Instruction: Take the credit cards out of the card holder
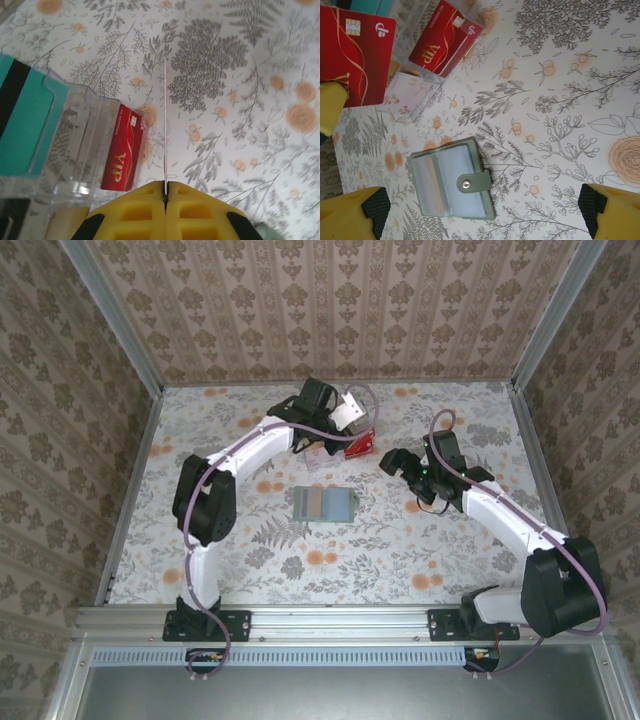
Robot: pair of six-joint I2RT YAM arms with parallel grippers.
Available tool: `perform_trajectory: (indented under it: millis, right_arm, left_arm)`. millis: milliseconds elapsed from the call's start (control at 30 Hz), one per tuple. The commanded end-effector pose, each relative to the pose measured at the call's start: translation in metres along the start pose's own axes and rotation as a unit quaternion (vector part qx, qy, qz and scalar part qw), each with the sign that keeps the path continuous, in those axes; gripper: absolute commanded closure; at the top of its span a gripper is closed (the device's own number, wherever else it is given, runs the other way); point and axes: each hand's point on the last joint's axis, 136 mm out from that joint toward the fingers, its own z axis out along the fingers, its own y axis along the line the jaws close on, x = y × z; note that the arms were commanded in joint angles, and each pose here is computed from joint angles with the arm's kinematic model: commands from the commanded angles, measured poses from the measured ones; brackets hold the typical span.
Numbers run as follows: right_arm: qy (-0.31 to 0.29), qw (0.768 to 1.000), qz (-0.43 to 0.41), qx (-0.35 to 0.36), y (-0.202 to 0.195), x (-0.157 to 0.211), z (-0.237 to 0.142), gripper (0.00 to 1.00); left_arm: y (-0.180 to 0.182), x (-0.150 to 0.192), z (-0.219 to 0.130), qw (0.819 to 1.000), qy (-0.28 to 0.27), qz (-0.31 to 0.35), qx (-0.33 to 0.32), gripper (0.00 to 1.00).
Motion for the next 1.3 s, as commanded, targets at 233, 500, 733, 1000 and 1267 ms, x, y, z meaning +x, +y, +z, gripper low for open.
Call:
perform_trajectory:
  millis: [233,500,733,1000,1267]
  right_arm:
    - [0.070,0.998,0.003,0.007,-0.008,0.013,0.015,0.00]
    - [0.052,0.998,0.022,0.008,-0.013,0.010,0.016,0.00]
    - [0.055,0.998,0.033,0.001,-0.013,0.009,0.020,0.00]
    - [0.055,0.998,0.035,-0.007,-0.010,0.009,0.018,0.00]
    - [0.055,0.998,0.036,-0.012,-0.009,0.010,0.018,0.00]
  left_arm:
    - [0.020,0.009,0.031,0.985,0.028,0.168,0.018,1.00]
    - [0.036,0.026,0.046,0.985,0.053,0.161,0.005,1.00]
    - [0.041,0.045,0.054,0.982,0.092,0.167,-0.002,1.00]
    - [0.037,0.045,0.057,0.984,0.089,0.153,0.011,1.00]
    - [0.039,0.038,0.056,0.984,0.080,0.157,0.008,0.97]
